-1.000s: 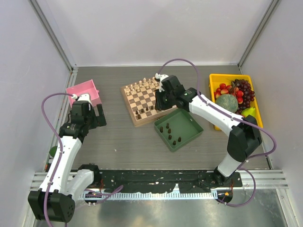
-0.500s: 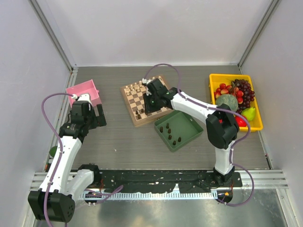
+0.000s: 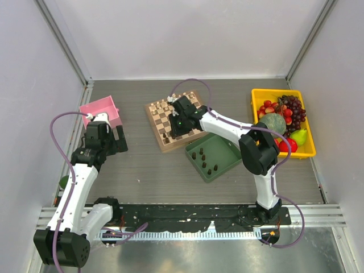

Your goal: Set up the chess pieces on the board

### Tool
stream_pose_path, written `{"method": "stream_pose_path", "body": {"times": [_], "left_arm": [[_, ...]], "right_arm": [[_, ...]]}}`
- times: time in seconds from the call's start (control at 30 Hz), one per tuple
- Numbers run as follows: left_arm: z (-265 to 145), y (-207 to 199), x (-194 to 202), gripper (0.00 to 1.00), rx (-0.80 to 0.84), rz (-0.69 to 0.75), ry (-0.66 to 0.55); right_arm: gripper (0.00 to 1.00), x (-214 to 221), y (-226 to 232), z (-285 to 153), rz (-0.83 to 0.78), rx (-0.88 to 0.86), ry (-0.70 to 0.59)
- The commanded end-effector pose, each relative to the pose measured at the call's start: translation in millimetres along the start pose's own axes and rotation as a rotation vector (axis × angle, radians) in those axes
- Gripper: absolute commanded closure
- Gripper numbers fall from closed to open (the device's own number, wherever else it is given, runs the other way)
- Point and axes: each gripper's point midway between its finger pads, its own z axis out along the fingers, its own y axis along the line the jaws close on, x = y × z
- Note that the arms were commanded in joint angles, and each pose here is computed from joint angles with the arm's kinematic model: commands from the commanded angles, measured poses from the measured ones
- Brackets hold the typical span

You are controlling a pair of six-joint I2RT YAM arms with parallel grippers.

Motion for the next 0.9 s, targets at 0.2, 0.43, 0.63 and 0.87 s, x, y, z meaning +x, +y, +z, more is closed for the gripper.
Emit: {"method": "stream_pose_path", "body": {"times": [0.2, 0.43, 0.63, 0.87], "left_arm": [[-7.8, -2.7, -19.7, 0.01, 0.016, -0.003, -0.052], [-7.5, -2.6, -19.1, 0.01, 0.015, -0.002, -0.049], [-7.5, -2.2, -18.8, 0.01, 0.013, -0.002, -0.048], [-7.5, -2.9, -19.0, 0.01, 0.016, 0.001, -0.048]], "right_arm": [[0.76, -18.1, 13.5, 2.9, -0.015, -0.03, -0.047], [0.75, -17.2, 14.1, 6.0, -0.017, -0.028, -0.044], [0.75, -16.0, 10.9, 8.7, -0.013, -0.016, -0.04], [0.63, -15.4, 13.8, 7.9, -0.017, -0.024, -0.035]]}}
